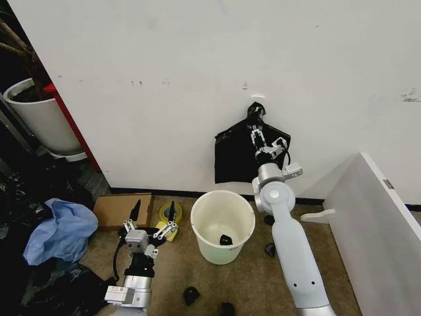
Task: Place the garbage bag over the trash bin.
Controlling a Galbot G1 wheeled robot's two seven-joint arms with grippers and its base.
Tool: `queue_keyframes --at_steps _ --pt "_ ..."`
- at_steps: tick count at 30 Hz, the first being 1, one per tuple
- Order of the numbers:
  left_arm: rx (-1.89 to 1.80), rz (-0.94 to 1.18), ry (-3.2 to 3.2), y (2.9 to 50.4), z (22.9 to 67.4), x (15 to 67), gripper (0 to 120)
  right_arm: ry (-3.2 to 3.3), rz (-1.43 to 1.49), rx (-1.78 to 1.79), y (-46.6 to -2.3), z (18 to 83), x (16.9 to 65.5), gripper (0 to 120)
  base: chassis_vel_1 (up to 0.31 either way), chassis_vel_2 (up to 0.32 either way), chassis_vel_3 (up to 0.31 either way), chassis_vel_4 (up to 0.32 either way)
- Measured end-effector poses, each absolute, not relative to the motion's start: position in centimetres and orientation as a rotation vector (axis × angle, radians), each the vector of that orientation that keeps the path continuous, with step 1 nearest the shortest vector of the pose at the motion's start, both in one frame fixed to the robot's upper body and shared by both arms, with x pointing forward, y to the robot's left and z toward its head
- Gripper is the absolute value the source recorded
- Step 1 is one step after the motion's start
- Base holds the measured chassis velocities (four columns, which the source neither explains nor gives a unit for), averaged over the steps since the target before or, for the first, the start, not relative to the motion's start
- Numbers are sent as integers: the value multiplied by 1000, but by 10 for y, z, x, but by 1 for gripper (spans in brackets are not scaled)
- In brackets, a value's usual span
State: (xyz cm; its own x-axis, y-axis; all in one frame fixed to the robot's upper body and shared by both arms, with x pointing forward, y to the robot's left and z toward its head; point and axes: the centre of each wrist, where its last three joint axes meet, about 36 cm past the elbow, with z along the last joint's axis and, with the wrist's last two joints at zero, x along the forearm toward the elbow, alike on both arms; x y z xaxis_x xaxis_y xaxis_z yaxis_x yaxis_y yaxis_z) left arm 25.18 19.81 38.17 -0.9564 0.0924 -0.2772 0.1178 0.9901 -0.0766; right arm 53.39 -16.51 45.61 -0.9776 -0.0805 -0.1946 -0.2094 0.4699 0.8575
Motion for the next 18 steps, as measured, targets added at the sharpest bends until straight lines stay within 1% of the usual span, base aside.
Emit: queue_keyframes --at_steps 1,7,12,18 --pt "154 -134 2858 198 382 252 100 2583 1534 -256 -165 456 534 26 0 0 0 0" --pt "153 -134 2861 198 379 254 100 2580 1514 -253 -165 452 534 0 0 0 0 0" --pt "152 -132 2863 198 378 254 100 2589 1500 -243 -165 449 532 0 0 0 0 0" --pt "150 -131 2862 199 376 256 100 2646 1466 -234 -164 427 512 0 0 0 0 0"
